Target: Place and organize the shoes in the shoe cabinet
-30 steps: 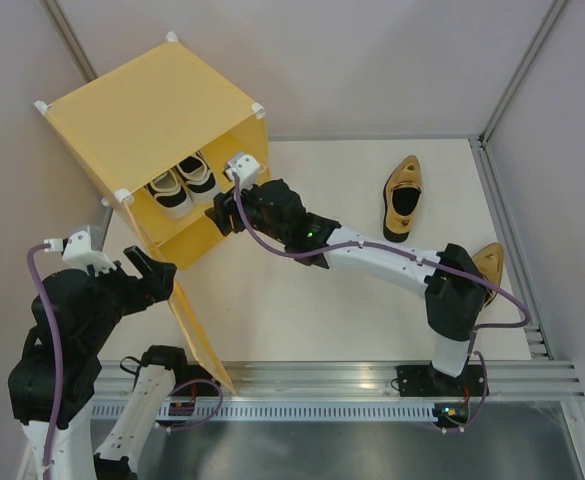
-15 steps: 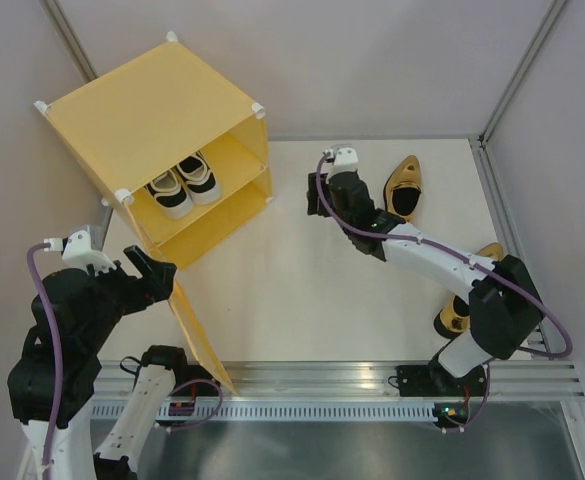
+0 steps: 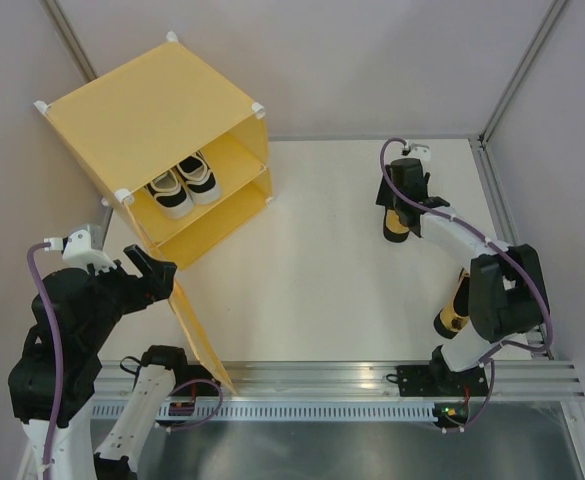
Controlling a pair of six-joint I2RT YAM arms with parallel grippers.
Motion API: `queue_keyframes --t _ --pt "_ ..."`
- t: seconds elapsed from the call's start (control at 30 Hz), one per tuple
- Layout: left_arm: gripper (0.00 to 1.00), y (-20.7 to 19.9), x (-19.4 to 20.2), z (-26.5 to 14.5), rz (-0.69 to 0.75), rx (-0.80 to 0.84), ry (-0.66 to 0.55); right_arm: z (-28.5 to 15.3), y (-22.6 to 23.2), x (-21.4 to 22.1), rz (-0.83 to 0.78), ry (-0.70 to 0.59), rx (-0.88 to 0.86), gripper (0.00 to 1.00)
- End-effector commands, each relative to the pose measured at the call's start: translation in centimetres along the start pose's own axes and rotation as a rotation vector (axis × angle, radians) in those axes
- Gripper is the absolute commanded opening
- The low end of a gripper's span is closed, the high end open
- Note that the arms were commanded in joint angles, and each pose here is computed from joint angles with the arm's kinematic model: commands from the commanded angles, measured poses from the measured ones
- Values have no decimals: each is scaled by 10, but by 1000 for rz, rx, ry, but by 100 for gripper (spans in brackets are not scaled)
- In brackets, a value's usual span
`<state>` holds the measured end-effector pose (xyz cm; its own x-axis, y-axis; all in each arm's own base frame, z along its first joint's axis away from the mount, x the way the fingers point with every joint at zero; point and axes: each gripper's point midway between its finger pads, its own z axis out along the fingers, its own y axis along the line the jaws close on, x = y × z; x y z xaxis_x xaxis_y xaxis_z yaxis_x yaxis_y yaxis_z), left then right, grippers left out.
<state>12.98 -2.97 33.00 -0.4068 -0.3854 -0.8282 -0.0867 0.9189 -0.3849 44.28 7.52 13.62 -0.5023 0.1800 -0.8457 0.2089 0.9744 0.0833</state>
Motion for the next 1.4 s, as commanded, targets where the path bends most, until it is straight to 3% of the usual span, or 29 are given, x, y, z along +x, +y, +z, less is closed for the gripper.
queue_keyframes --t 0.0,0.4,0.57,0.8,0.93,1.37 --pt "92 -3 -4 3 -22 6 -13 13 0 17 -8 94 -9 65" --pt "92 -1 -1 3 -12 6 -12 37 16 45 -112 304 -103 52" --pt "92 -2 -3 1 -11 10 -21 30 21 55 -139 366 -152 37" --pt "92 -6 -3 2 -12 33 -17 18 17 65 -177 425 -171 25" --pt "92 -6 -3 2 -11 35 -20 9 17 73 -225 466 -184 2" --pt "92 -12 -7 1 -11 59 -29 -94 76 77 -407 346 -324 1"
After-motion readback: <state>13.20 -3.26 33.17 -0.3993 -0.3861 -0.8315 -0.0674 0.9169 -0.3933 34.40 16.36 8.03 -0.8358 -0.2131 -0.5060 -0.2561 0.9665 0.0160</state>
